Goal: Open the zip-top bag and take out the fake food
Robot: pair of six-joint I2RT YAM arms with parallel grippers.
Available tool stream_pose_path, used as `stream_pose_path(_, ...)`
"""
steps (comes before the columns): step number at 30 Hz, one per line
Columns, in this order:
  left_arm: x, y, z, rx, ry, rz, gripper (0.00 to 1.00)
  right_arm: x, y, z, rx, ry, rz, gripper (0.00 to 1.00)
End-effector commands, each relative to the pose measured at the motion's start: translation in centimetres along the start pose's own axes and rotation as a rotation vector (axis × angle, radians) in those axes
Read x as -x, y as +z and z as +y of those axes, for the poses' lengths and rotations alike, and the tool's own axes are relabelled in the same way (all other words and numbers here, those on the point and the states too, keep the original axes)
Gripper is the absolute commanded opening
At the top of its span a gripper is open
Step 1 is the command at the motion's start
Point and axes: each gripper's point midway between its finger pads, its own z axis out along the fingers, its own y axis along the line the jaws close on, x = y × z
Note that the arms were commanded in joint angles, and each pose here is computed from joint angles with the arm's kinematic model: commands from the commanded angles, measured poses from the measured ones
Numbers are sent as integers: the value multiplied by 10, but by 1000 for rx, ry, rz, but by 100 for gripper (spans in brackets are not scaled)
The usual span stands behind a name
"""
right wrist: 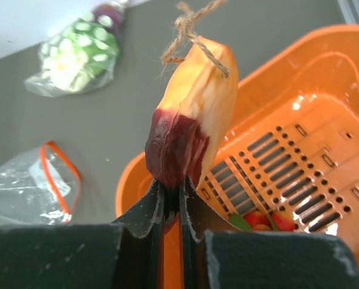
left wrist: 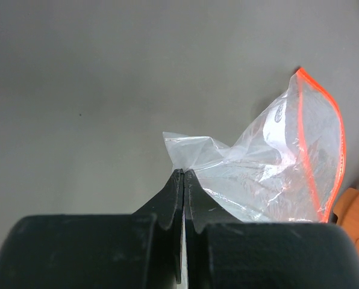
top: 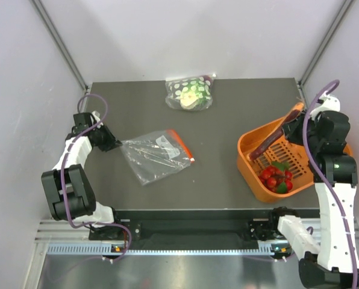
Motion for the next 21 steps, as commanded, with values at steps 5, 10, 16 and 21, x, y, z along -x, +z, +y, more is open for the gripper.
stream_pose_path(5, 19, -20, -10, -6, 42, -83, 4, -12, 13, -30, -109, 13, 23, 0)
stream_pose_path(10, 21, -22, -11, -6, 47, -89, 6, -22, 18, -48, -169, 39, 23, 4)
stream_pose_path(16, 22, -21, -13, -13, 47, -87, 13, -29, 17, -60, -212, 55, 35, 43)
stream_pose_path(21, 23, -24, -11, 2, 45, -97, 43, -29, 15, -62, -226, 63, 49, 99)
